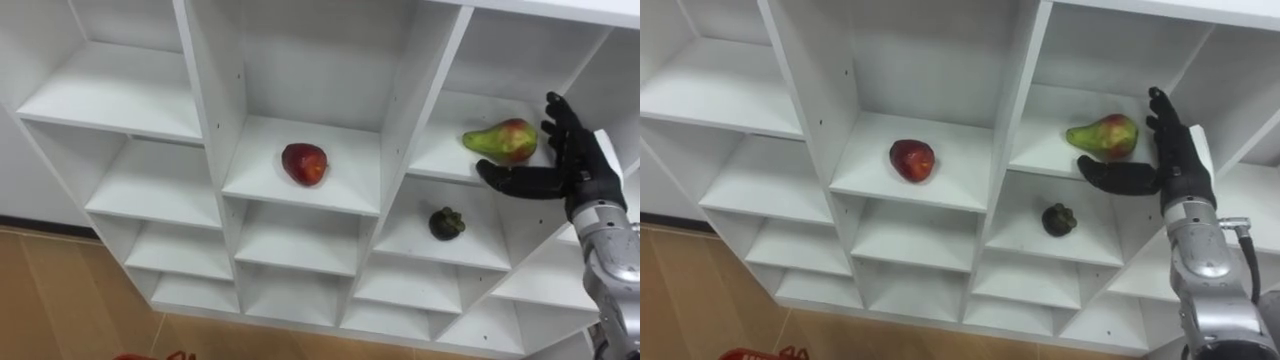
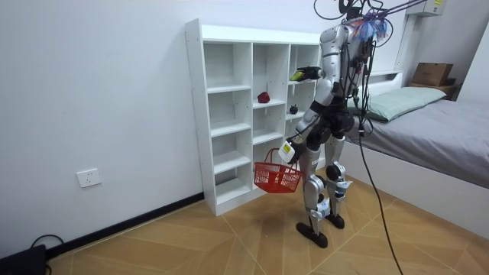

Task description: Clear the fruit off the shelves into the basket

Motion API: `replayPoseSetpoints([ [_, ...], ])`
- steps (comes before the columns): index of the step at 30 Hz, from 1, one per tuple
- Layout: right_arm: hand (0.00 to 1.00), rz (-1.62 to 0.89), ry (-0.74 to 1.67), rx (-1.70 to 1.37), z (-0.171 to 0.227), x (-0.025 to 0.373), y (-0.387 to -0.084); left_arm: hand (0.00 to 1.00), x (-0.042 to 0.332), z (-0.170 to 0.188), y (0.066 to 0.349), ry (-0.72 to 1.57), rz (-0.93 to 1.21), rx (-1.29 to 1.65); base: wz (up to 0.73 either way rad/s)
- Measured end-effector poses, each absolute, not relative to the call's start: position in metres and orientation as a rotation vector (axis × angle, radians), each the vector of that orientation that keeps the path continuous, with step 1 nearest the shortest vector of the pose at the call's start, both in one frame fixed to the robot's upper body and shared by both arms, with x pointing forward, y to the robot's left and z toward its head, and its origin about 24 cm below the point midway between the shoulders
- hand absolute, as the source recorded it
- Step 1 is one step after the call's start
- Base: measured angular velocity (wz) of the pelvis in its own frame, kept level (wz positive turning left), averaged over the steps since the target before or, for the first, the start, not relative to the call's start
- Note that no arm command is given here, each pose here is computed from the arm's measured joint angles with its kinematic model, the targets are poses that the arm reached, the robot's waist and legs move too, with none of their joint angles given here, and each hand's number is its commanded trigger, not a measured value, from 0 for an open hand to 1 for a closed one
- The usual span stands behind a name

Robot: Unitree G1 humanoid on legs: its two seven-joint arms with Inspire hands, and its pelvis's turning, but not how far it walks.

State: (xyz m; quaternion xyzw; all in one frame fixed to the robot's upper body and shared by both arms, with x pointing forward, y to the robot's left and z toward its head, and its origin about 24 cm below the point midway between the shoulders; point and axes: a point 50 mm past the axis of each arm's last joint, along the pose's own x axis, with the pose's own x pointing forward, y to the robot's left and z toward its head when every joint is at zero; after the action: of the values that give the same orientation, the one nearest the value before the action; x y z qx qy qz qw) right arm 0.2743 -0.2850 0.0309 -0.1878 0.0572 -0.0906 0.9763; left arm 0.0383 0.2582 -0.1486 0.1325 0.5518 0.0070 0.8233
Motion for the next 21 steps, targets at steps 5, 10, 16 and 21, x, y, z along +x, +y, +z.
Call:
replayPoseSetpoints([
  [5, 0.00, -0.158, 0.121, -0.434, 0.0342, 0.2817, -0.2851, 1.00, 0.0386, -0.1481, 0.2602, 1.176, 0.018, 0.288, 0.00],
  [10, 0.00, -0.131, 0.129, -0.439, 0.0325, 0.2820, -0.2823, 1.00, 0.0380, -0.1480, 0.2619, 1.188, 0.025, 0.295, 0.00],
  [16, 0.91, -0.102, 0.170, -0.440, 0.0255, 0.2802, -0.2825, 1.00, 0.0374, -0.1484, 0.2620, 1.198, 0.026, 0.296, 0.00],
  [21, 1.00, -0.091, 0.168, -0.463, 0.0272, 0.2817, -0.2823, 1.00, 0.0374, -0.1484, 0.2621, 1.201, 0.015, 0.305, 0.00],
])
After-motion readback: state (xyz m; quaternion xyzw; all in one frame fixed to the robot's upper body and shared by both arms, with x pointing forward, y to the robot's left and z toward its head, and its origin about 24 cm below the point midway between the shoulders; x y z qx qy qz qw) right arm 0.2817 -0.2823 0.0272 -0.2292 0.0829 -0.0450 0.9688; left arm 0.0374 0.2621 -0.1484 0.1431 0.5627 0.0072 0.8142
